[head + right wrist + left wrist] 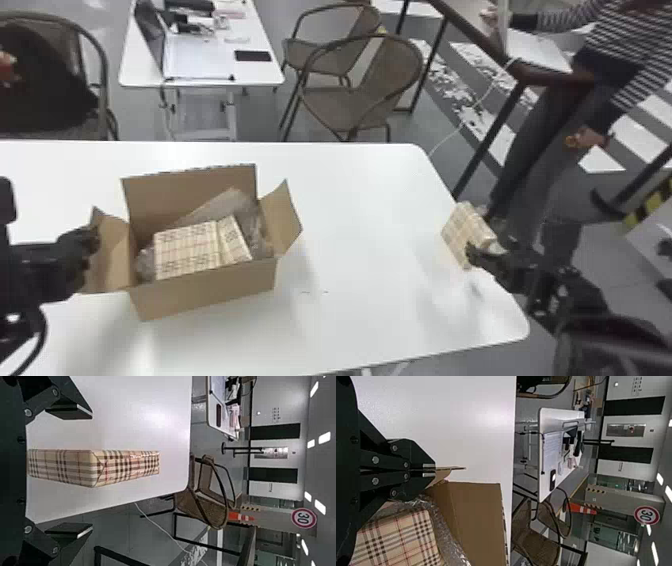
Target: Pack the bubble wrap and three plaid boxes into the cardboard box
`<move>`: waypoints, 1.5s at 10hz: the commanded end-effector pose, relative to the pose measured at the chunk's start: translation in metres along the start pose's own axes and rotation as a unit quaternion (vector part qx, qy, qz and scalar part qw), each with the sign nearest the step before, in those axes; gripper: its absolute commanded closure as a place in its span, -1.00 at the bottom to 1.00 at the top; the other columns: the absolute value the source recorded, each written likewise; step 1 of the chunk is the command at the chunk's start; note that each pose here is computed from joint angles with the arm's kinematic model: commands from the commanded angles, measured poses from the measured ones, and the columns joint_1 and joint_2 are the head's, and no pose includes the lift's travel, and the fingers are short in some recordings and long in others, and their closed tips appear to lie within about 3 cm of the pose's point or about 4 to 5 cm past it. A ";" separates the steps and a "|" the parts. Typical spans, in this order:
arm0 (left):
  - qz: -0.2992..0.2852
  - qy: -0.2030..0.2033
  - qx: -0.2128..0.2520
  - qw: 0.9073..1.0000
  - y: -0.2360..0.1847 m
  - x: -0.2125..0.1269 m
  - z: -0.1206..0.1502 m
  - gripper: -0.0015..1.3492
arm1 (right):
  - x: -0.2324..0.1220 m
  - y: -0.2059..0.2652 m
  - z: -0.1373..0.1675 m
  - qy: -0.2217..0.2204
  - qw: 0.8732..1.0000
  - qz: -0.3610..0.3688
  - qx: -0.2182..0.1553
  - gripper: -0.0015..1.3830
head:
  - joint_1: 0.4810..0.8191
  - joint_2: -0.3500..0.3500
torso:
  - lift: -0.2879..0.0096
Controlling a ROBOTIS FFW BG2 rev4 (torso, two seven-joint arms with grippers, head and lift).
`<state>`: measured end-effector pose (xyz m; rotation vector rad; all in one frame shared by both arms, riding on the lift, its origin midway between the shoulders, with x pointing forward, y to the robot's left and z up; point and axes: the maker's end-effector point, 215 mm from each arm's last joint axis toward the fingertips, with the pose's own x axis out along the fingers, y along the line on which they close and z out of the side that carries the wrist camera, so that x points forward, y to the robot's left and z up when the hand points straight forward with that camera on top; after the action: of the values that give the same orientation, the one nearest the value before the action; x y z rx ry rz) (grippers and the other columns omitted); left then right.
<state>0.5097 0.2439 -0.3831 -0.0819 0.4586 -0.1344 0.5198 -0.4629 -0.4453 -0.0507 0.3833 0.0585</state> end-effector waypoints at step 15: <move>-0.004 -0.001 0.002 1.000 -0.005 0.001 0.001 0.80 | -0.009 0.273 0.178 -0.024 0.944 0.297 0.144 0.68 | 0.27 -0.14 | 0.32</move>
<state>0.5105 0.2423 -0.3821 -0.0778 0.4549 -0.1409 0.5662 -0.2245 -0.3095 0.3014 0.3248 0.4868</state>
